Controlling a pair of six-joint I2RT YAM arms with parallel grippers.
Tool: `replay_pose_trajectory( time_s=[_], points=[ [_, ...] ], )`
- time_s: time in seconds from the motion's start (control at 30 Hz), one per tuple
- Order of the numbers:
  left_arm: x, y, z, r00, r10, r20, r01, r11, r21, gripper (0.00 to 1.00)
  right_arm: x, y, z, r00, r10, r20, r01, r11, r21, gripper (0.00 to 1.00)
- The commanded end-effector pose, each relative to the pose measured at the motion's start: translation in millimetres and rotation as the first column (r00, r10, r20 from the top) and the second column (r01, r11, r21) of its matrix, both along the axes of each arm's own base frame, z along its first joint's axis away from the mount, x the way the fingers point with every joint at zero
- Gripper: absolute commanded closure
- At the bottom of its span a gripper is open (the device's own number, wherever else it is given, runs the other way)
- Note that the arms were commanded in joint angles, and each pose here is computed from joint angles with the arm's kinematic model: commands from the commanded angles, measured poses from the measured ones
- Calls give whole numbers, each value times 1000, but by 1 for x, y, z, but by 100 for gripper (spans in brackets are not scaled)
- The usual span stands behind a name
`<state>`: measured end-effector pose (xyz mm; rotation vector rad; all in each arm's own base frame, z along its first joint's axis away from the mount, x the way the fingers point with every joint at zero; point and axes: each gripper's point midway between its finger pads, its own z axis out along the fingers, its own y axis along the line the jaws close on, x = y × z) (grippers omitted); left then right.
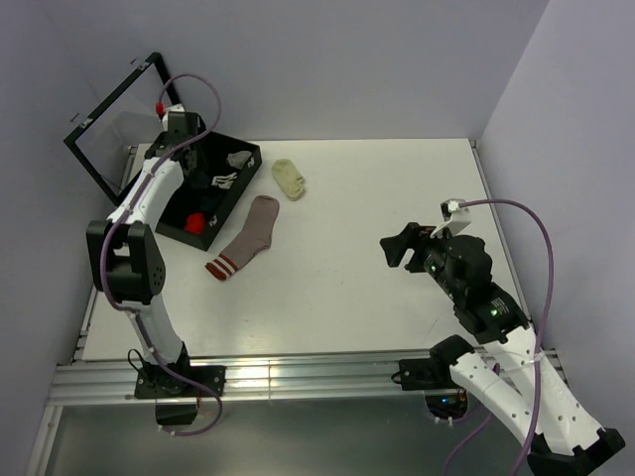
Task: Roll the socks
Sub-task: Place the sock in the storage box.
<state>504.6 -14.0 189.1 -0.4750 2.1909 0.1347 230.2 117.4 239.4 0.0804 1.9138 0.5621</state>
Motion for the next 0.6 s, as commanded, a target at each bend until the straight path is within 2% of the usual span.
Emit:
replay_pose_trajectory(
  time_s=[0.0, 0.17, 0.33, 0.4, 0.57],
  points=[
    [25, 19, 0, 999, -19, 33, 19, 1000, 6, 100, 8, -7, 14, 998, -38, 45, 39, 999, -20, 16],
    [40, 41, -33, 1000, -2, -10, 2, 1000, 16, 100, 13, -5, 13, 998, -42, 44, 43, 999, -13, 16],
    [52, 51, -47, 1000, 3, 7, -3, 999, 34, 100, 19, -2, 12, 999, -33, 39, 34, 999, -36, 16],
    [49, 67, -53, 1000, 27, -3, -27, 999, 44, 100, 21, -1, 10, 999, -28, 31, 29, 999, -46, 16],
    [45, 75, -71, 999, 25, -27, -22, 996, 91, 100, 25, 3, 8, 999, -18, 27, 19, 999, -43, 16]
  ],
)
